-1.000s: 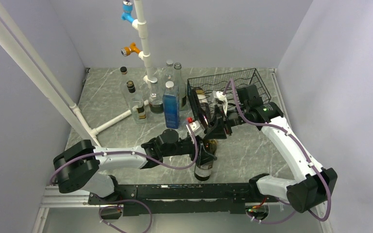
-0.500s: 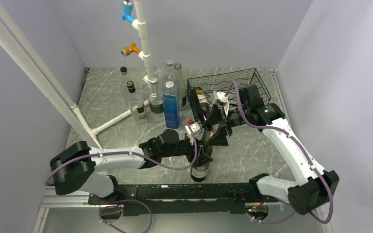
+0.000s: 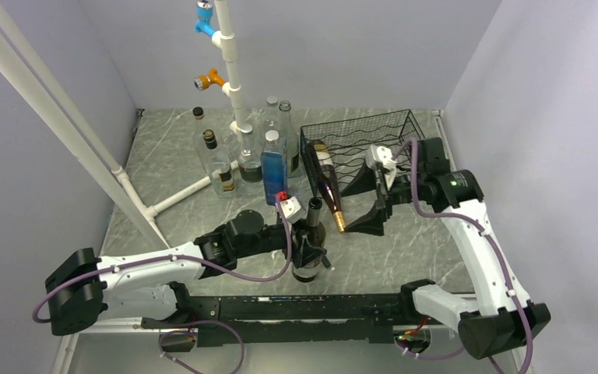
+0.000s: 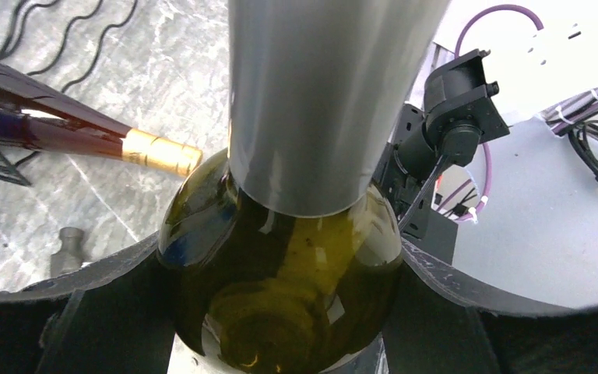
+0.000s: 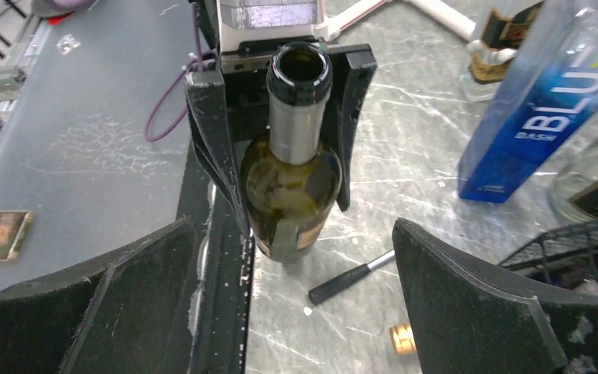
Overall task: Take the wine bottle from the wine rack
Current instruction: Place the wine bottle at the center of the board.
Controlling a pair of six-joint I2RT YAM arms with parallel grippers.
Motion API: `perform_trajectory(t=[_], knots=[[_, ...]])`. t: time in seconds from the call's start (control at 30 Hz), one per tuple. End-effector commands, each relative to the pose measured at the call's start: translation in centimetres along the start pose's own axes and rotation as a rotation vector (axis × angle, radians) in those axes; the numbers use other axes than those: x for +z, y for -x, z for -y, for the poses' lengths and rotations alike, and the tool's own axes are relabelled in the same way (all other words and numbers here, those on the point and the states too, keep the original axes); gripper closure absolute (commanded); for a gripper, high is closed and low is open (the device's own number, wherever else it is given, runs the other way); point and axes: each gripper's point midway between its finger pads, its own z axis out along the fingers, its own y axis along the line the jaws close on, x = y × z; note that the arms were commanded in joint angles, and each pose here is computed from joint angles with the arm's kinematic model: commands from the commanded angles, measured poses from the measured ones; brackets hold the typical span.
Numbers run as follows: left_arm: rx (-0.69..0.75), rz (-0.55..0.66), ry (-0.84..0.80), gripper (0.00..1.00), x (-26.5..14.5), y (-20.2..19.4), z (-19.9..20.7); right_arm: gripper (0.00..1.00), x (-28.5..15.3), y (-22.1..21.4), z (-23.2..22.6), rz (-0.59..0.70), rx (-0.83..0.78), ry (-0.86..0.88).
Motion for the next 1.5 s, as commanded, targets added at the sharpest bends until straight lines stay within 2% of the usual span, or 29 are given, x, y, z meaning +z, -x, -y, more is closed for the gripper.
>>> perform_trajectory(t=[0.0, 0.3, 0.57, 0.97, 1.47], knots=[[0.068, 0.129, 0.032, 1.0, -1.2, 4.1, 0.0, 0.0, -1.6, 1.0, -1.2, 0.077, -0.108, -0.019], [0.119, 0.18, 0.19, 1.0, -3.9, 6.1, -2.2, 0.0, -2.9, -2.3, 1.7, 0.107, -0.065, -0.141], [0.184, 0.222, 0.354, 1.0, -7.0, 7.5, -4.6, 0.0, -3.5, -4.8, 4.3, 0.066, 0.007, -0.249], [0.245, 0.268, 0.583, 1.0, -10.5, 8.8, -8.0, 0.0, -3.8, -5.3, 5.4, 0.043, 0.03, -0.309], [0.323, 0.431, 0.883, 1.0, -14.9, 11.3, -13.1, 0.0, -4.1, -5.8, 6.1, 0.025, 0.038, -0.35]])
